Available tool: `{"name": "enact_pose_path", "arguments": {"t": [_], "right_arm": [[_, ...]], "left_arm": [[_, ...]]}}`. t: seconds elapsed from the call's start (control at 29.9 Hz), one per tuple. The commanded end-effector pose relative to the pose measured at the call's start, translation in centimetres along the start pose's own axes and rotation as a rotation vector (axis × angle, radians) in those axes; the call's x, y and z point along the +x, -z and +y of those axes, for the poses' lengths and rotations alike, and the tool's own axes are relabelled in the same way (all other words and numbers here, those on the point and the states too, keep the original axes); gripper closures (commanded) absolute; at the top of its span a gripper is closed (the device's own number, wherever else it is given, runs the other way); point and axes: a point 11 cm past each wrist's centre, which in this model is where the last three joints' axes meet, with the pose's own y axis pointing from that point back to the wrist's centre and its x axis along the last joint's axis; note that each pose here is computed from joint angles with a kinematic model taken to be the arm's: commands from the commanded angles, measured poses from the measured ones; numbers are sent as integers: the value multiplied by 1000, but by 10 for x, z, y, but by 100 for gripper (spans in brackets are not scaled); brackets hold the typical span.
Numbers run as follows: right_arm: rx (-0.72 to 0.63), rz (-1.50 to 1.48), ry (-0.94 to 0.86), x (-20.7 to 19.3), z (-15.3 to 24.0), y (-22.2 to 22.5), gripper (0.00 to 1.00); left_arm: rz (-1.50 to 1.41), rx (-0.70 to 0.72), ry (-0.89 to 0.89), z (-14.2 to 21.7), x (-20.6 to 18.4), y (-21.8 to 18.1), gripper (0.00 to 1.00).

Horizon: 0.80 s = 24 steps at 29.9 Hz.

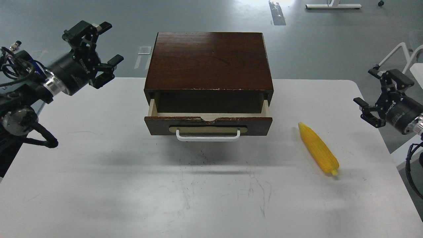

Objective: Put corn in drawer with both arms

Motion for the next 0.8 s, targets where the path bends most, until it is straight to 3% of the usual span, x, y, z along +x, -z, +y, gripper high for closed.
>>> {"name": "enact_pose_path", "arguments": {"t": [0.0, 0.33, 0.47, 0.77], "right_arm": [[-72, 211, 62, 5, 5, 14, 0], [-271, 763, 313, -12, 0, 28, 0], [-359, 971, 471, -34, -1, 10, 0], [-436, 1189, 606, -53, -9, -31, 0]], "left_arm": [[96, -43, -95, 7, 16, 20, 1], [169, -67, -137, 14, 22, 39, 1], [170, -66, -136, 14, 22, 39, 1], [177, -57, -132, 19, 23, 42, 1]]}}
